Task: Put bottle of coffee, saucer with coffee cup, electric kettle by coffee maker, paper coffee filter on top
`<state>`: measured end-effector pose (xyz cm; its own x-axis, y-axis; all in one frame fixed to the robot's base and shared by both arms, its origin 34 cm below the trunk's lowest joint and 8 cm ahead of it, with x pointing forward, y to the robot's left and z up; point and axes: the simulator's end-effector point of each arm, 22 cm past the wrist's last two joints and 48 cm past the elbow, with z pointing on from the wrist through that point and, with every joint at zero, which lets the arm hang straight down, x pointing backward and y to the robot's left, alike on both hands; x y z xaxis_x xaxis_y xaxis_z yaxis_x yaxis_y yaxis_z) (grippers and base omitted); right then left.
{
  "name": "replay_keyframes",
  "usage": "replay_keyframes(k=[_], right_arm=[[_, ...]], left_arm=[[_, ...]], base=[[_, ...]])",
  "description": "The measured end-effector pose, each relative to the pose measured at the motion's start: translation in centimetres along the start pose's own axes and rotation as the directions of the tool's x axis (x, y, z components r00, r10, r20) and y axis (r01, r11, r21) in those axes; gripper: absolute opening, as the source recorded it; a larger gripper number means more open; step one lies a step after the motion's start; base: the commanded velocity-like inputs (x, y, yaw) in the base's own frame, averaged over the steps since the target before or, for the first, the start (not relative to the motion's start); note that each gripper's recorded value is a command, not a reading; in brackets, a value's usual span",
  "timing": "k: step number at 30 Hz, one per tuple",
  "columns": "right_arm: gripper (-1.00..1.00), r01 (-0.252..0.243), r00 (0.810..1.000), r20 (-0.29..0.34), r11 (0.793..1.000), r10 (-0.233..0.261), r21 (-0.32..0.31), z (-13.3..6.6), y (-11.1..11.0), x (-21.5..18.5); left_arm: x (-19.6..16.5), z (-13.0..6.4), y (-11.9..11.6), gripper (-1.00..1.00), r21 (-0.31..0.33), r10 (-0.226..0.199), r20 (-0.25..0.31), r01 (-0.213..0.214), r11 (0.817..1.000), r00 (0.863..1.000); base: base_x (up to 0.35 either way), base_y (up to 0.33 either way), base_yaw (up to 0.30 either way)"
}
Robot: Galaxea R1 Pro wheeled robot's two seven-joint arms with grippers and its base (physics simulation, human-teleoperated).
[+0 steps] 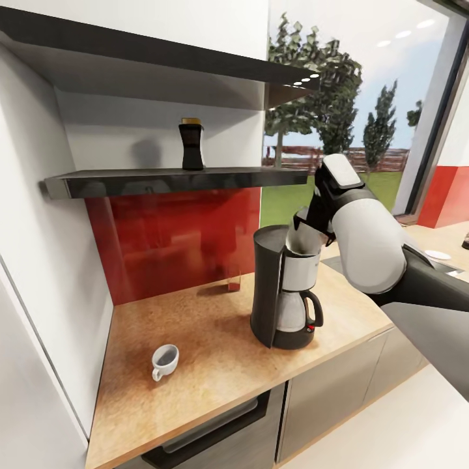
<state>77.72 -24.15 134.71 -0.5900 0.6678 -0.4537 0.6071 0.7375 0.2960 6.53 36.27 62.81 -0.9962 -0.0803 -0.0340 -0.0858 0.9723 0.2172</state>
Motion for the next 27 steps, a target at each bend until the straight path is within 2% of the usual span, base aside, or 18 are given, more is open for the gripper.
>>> replay_keyframes(k=[27], right_arm=[[1.0, -0.001, 1.0, 0.0, 1.0, 0.001, 0.001, 0.03, -0.07, -0.03]], left_arm=[[0.06, 0.0, 0.12, 1.0, -0.002, 0.0, -0.001, 0.0, 1.0, 1.0]], base=[[0.0, 0.0, 0.0]])
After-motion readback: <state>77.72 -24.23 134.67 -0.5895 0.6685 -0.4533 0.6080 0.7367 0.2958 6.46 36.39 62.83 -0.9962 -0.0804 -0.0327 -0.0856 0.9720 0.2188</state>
